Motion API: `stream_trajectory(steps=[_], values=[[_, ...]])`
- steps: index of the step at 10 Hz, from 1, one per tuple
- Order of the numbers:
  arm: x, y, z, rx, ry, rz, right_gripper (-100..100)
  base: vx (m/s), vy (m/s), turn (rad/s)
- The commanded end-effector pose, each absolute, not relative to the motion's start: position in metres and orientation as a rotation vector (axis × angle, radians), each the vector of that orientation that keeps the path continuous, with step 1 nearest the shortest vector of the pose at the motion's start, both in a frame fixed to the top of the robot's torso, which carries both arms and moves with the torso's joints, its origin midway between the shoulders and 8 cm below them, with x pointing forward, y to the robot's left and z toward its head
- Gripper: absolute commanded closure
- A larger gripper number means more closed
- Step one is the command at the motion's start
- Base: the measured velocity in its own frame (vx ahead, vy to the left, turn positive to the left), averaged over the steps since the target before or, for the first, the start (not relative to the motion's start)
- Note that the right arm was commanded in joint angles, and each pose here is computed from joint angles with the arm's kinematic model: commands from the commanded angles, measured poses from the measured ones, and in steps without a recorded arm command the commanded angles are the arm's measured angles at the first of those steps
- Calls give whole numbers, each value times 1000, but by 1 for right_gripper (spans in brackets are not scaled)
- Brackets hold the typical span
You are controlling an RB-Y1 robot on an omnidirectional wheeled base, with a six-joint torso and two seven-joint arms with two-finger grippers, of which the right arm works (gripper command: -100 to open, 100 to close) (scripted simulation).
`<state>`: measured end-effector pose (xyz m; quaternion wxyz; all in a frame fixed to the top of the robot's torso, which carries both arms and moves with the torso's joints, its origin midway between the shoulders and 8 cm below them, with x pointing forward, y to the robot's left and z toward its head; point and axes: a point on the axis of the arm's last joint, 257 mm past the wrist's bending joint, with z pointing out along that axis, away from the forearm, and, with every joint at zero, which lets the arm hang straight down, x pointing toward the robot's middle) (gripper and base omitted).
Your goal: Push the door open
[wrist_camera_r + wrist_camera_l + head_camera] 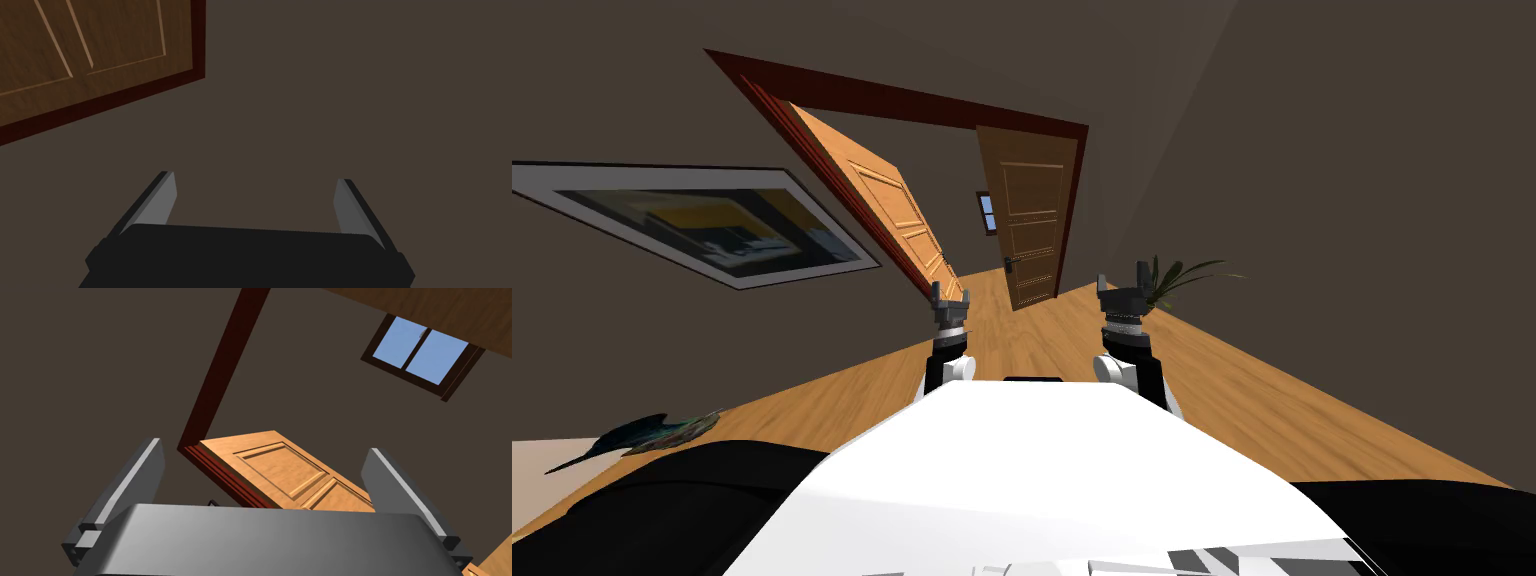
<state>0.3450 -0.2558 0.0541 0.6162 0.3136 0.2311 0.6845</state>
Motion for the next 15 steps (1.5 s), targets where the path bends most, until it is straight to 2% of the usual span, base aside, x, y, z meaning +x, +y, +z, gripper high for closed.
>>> stream_trajectory(steps=[1,6,15], values=[[353,-248,47,733,550,1596,-100,106,31,-96],[375,-223,26,762,606,1654,-100,179,35,-69],[416,-155,-23,817,759,1775,-100,119,43,-84]])
